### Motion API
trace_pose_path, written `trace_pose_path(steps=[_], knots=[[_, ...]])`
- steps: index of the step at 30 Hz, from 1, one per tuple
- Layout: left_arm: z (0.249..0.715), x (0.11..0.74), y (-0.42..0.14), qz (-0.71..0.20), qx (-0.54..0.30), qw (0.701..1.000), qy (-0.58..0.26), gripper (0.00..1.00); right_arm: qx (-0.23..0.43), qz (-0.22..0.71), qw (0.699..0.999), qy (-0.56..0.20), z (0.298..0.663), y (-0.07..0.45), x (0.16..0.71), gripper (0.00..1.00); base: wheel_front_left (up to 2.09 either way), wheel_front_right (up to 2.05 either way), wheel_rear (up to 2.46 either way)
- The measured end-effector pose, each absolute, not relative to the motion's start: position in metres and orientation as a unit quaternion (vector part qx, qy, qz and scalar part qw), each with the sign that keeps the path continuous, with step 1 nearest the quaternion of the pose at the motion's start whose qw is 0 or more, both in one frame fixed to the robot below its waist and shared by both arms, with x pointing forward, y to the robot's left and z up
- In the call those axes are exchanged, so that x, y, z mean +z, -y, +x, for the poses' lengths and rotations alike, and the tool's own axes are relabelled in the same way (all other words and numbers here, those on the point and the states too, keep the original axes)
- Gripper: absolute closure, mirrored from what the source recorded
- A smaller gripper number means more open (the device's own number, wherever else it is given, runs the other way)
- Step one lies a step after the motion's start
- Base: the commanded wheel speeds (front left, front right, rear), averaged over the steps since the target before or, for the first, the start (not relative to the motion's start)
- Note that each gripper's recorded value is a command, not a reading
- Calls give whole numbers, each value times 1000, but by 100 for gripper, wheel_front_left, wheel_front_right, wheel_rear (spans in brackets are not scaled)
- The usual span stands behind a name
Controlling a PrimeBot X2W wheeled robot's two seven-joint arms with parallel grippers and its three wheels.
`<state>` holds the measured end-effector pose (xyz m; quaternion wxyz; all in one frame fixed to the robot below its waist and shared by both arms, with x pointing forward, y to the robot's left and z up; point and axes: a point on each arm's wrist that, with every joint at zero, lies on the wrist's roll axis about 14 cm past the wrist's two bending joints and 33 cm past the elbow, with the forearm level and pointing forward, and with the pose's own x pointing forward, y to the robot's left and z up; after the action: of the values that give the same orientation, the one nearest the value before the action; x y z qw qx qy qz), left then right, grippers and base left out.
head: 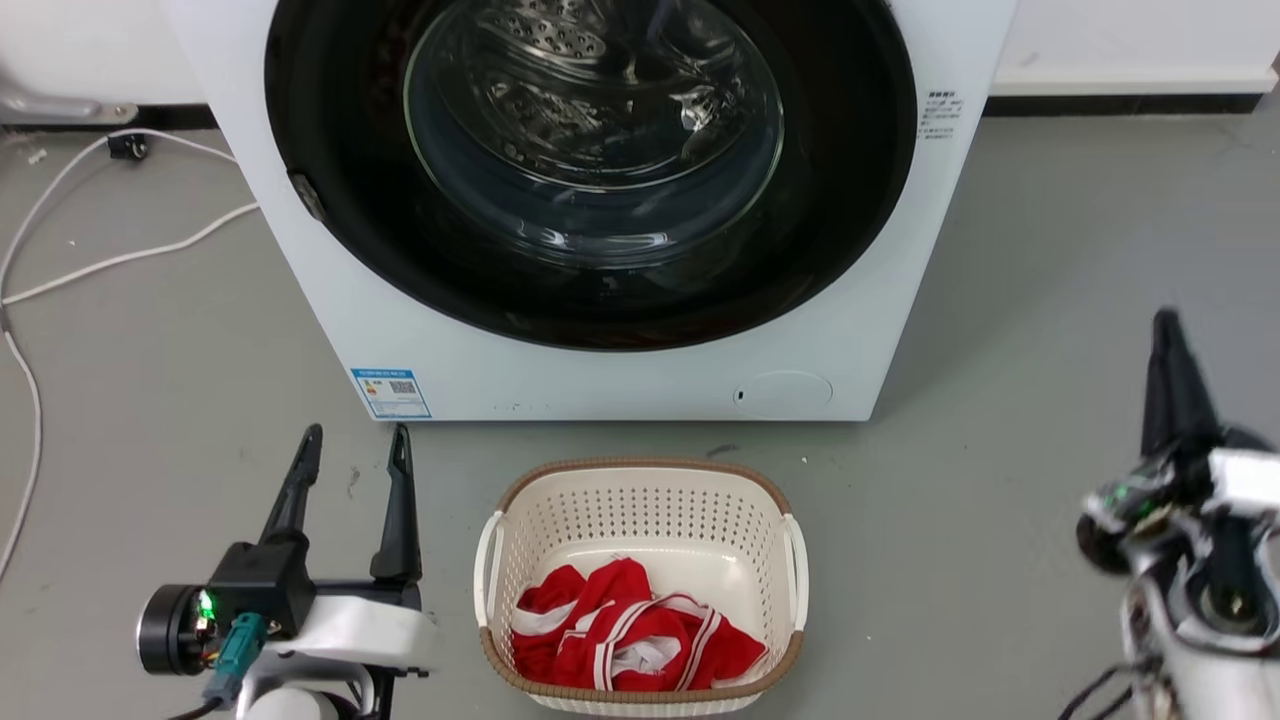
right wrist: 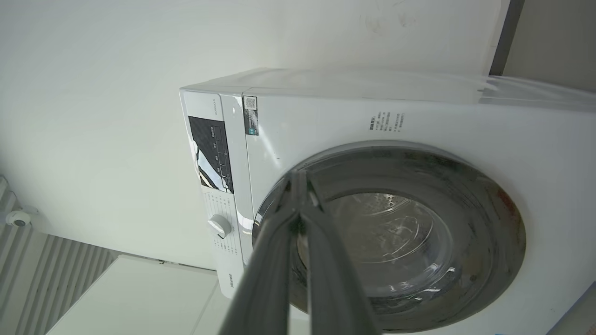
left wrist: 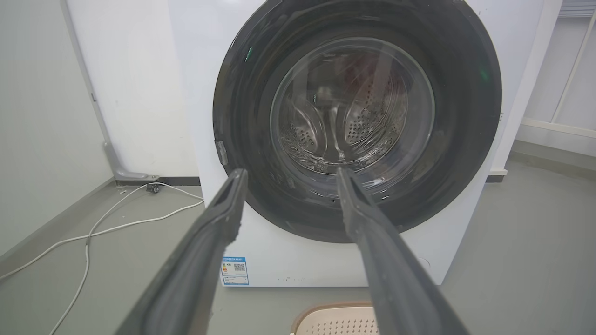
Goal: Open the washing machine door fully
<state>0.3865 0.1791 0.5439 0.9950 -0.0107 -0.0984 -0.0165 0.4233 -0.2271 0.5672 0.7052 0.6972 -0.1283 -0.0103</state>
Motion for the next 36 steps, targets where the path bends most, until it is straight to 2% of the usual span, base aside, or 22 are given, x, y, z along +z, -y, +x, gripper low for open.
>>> trace_pose_path(steps=[6, 9, 14, 21, 30, 36], knots=[[401, 544, -181, -10, -13, 995, 101, 0, 18, 707, 693, 140, 469, 247, 599, 100, 0, 0, 0], [409, 543, -181, -11, -13, 995, 100, 0, 34, 698, 703, 134, 495, 253, 614, 100, 0, 0, 0], [427, 542, -182, -12, -13, 995, 103, 0, 50, 659, 742, 111, 541, 263, 634, 100, 0, 0, 0], [446, 535, -183, -13, -12, 995, 100, 0, 84, 593, 800, 36, 602, 243, 649, 100, 0, 0, 0], [465, 518, -183, -10, -12, 996, 87, 0, 134, 506, 848, -83, 655, 192, 641, 100, 0, 0, 0], [477, 509, -185, -8, -9, 997, 82, 0, 154, 457, 861, -161, 673, 160, 613, 100, 0, 0, 0]])
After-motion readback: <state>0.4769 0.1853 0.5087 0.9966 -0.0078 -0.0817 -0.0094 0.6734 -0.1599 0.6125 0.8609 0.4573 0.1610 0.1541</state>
